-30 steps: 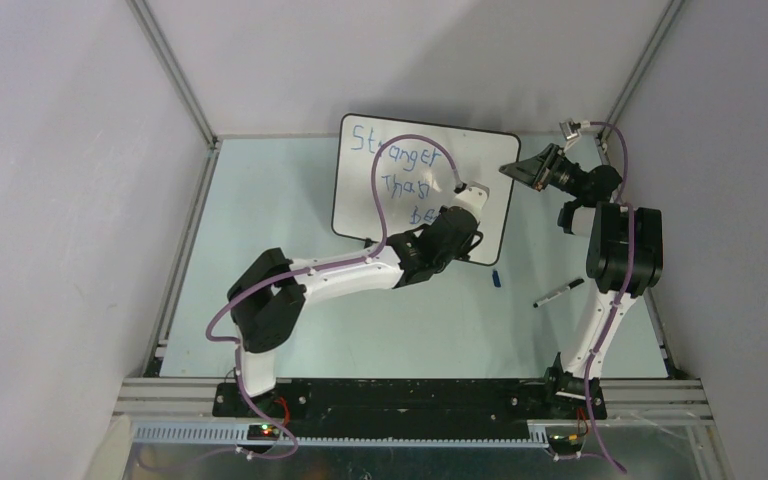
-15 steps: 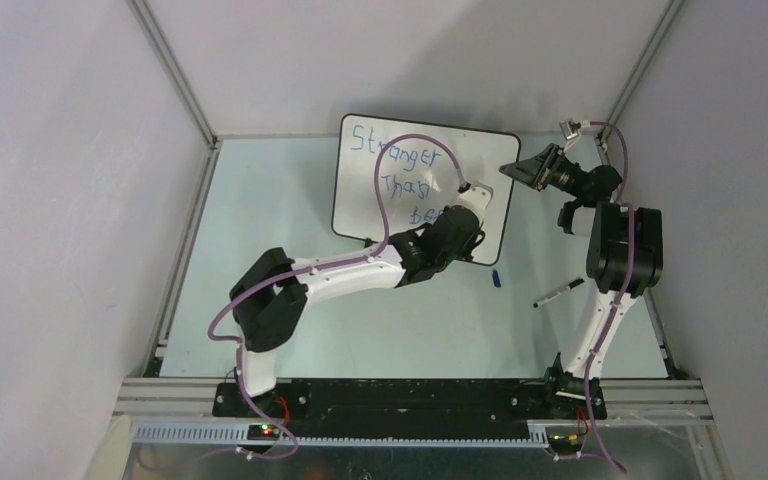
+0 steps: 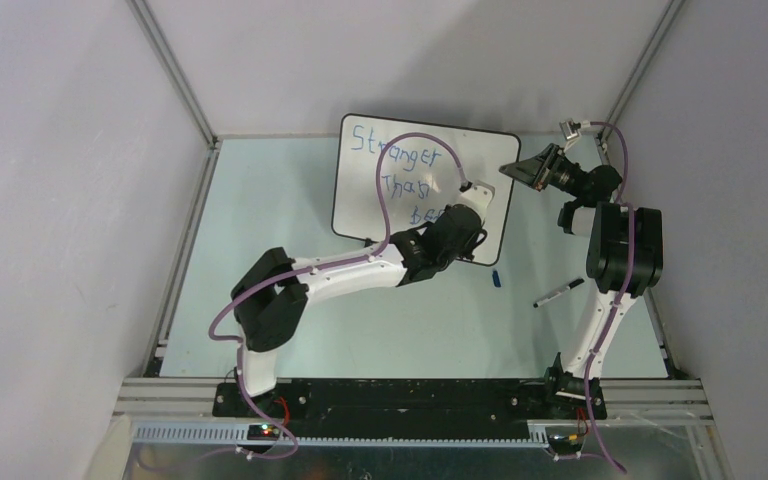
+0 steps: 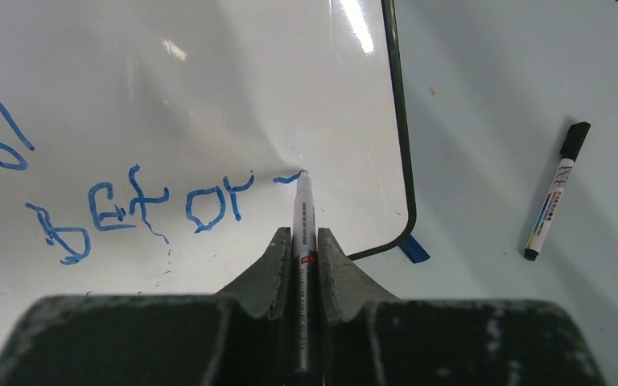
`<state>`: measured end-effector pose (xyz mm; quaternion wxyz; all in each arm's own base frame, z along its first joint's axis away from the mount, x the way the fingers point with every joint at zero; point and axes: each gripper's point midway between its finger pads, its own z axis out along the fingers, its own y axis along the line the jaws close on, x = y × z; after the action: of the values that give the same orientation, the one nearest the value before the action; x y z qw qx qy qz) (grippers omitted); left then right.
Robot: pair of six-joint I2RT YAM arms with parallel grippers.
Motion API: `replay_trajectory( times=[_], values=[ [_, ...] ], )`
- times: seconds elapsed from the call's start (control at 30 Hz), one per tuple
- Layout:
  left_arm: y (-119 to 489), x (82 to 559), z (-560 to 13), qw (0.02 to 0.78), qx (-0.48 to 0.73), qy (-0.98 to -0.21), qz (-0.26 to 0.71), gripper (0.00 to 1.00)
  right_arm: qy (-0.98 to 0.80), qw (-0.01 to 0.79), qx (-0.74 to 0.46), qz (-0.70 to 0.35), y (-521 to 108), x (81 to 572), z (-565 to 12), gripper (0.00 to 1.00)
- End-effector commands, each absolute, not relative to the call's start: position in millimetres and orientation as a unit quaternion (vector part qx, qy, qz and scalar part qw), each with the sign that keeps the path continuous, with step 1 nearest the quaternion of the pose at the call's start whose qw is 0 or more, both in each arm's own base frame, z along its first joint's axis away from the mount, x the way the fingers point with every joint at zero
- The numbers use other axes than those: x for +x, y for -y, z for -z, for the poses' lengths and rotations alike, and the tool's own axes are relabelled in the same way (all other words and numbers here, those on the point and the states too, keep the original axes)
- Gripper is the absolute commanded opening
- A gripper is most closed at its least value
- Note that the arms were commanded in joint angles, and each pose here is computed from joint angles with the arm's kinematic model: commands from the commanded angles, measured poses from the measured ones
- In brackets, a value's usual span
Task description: Write a sentence on the whiteboard
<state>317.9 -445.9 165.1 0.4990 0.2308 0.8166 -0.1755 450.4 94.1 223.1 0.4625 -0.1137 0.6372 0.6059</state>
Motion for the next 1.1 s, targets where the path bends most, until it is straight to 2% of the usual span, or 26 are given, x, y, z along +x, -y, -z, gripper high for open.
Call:
replay_trajectory(
  times=[0.0, 1.07],
  values=[
    [448, 329, -182, 0.521, 0.223, -0.807, 0.169, 0.0, -0.616, 0.487, -0.138, -0.604, -97, 439, -265, 0.0],
    [436, 342, -187, 0.528, 0.211, -0.809, 0.15, 0.0, -0.616, 0.487, -0.139, -0.604, -97, 438, -265, 0.0]
  ],
)
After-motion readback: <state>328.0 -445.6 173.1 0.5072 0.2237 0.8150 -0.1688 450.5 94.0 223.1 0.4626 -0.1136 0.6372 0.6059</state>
